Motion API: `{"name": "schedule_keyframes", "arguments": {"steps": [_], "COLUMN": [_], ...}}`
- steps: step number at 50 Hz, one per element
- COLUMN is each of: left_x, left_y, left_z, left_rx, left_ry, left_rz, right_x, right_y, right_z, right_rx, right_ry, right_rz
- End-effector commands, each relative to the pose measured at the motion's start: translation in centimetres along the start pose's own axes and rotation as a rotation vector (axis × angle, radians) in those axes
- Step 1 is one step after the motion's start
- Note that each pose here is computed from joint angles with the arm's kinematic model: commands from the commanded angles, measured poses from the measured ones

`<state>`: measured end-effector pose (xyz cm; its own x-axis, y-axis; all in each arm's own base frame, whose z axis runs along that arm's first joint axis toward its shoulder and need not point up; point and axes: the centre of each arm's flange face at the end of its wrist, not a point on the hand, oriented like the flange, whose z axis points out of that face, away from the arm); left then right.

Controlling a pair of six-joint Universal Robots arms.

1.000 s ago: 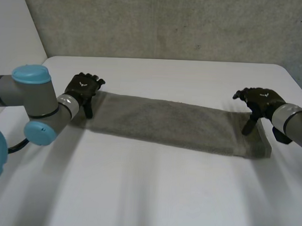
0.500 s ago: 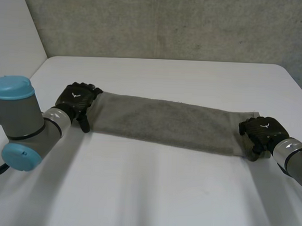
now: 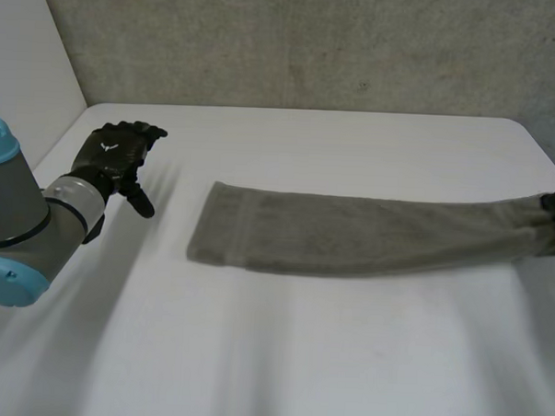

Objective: Fold the towel.

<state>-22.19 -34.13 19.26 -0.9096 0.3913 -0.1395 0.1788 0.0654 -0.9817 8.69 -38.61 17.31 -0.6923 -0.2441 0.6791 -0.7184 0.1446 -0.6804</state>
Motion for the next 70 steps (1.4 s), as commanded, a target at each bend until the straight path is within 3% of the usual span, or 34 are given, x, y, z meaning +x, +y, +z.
{"name": "schedule_keyframes", "arguments": {"steps": [1,2,4,7,10,12,13,15,18,20,28,42,52,57,61,62,64,70], "left_x": [0.1,0.2,0.3,0.3,0.4,0.4,0.5,0.5,0.5,0.6,0.6,1.6,2.8,3.8,5.0,5.7,6.4,8.7], "left_y": [-0.6,-0.6,-0.6,-0.5,-0.4,-0.4,-0.4,-0.3,-0.3,-0.3,0.2,-0.4,-0.4,-0.3,-0.1,0.2,0.4,1.9], "left_z": [-0.4,-0.4,-0.4,-0.5,-0.5,-0.5,-0.5,-0.5,-0.5,-0.4,-0.3,-0.2,-0.2,0.0,0.1,0.1,0.2,0.7], "left_rx": [0.017,0.017,0.018,0.015,0.012,0.014,0.015,0.018,0.023,0.026,0.016,0.048,0.057,0.079,0.086,0.084,0.079,0.056], "left_ry": [0.000,0.003,0.005,0.005,0.007,0.009,0.010,0.011,0.010,0.010,0.013,0.035,0.065,0.086,0.115,0.133,0.149,0.199], "left_rz": [0.006,0.006,0.006,0.006,0.005,0.006,0.006,0.007,0.007,0.008,0.008,0.019,0.023,0.028,0.033,0.036,0.036,0.042], "right_x": [-0.4,-0.5,-4.1,-7.6,-10.1,-16.7,-16.7,-22.2,-24.4,-28.4,-33.1,-34.3,-35.4,-31.6,-25.7,-25.7,-22.0,-18.8], "right_y": [-6.3,-6.3,-11.7,-15.5,-17.0,-19.9,-20.0,-20.9,-21.0,-20.3,-19.2,-21.4,-18.7,-20.0,-21.3,-21.3,-20.9,-18.5], "right_z": [0.2,0.2,-1.4,-3.5,-4.6,-7.2,-7.2,-9.4,-10.1,-11.2,-12.3,-12.6,-12.8,-13.6,-15.2,-15.2,-14.9,-14.2], "right_rx": [0.158,0.159,0.318,0.437,0.496,0.634,0.635,0.711,0.734,0.762,0.807,0.962,0.846,0.780,0.698,0.698,0.636,0.528], "right_ry": [0.045,0.044,-0.018,-0.086,-0.139,-0.261,-0.261,-0.363,-0.403,-0.482,-0.578,-0.585,-0.671,-0.619,-0.590,-0.589,-0.564,-0.539], "right_rz": [-0.064,-0.065,-0.100,-0.128,-0.146,-0.188,-0.188,-0.230,-0.248,-0.287,-0.326,-0.294,-0.302,-0.217,0.016,0.017,0.137,0.254]}}
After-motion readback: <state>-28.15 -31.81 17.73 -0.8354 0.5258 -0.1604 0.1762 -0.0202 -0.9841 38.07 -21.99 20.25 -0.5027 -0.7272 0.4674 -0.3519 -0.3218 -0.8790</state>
